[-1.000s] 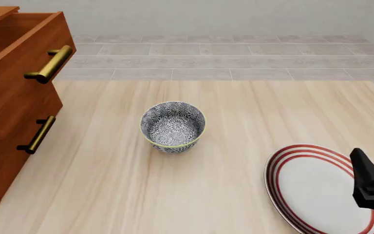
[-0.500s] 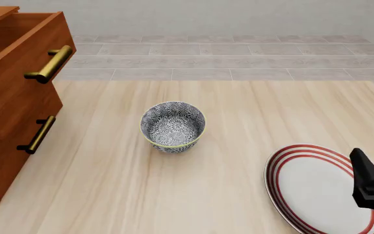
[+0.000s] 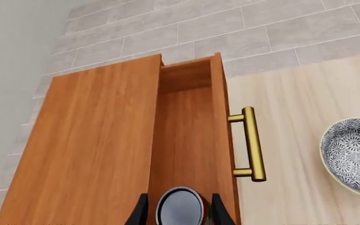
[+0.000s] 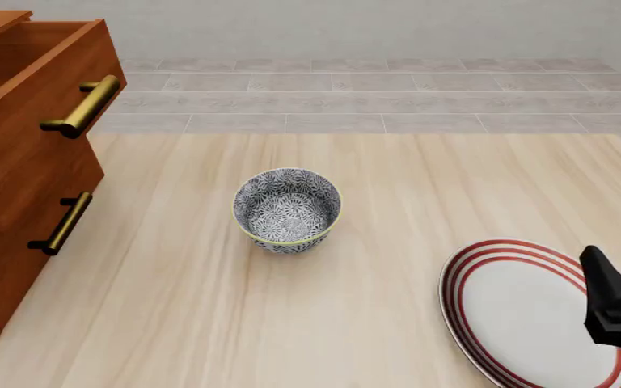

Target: Put the ketchup in the top drawer of the cabinet.

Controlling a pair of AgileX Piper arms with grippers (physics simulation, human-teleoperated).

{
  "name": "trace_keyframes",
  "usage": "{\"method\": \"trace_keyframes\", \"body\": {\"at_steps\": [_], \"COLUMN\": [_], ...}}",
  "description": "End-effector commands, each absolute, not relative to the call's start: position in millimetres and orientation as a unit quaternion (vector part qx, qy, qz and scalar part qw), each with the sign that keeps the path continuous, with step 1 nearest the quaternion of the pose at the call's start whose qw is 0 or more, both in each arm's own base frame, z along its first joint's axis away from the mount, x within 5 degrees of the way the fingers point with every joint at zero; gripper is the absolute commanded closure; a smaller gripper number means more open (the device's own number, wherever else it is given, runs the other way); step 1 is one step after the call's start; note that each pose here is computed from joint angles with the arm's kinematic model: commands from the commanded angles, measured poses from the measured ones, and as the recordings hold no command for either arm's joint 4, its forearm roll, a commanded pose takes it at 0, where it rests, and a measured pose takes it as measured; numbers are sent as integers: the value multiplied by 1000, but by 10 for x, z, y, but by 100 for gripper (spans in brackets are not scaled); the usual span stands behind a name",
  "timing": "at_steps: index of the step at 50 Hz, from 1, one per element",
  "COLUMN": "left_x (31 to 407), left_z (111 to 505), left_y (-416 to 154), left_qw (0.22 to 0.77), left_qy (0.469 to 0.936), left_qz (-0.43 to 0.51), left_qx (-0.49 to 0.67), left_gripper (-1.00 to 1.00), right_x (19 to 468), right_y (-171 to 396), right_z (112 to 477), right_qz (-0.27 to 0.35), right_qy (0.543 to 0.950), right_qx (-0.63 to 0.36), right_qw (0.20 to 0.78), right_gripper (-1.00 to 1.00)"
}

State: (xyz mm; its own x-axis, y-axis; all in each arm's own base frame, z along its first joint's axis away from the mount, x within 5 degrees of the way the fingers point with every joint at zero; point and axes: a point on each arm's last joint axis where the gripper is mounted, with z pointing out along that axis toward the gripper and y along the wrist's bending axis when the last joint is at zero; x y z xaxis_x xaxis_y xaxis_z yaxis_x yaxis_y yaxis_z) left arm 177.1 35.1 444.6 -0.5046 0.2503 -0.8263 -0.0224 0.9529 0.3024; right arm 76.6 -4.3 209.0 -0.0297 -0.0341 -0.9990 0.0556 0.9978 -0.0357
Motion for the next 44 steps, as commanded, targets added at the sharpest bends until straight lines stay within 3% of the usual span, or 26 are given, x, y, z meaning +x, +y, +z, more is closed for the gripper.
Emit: {"method": "trace_keyframes", "body": {"at_steps": [1, 26, 44], "left_x": [1609, 1206, 1198], "left_z": [4622, 5044, 4999], "left_y": [276, 16, -174], "left_qw": [508, 556, 564], "left_qy": [847, 815, 803], "left_qz": [134, 97, 48], "left_qx": [76, 131, 187], "left_gripper": [-100, -100, -100], "right_x": [770, 767, 769], "right_y": [-42, -41, -46], "right_z": [2089, 2090, 2089], "right_qz": [-32, -37, -38], "right_qy": [717, 717, 717], "right_qx": [6, -1, 3], "right_qw": [696, 696, 696], "right_gripper": [-100, -100, -100]}}
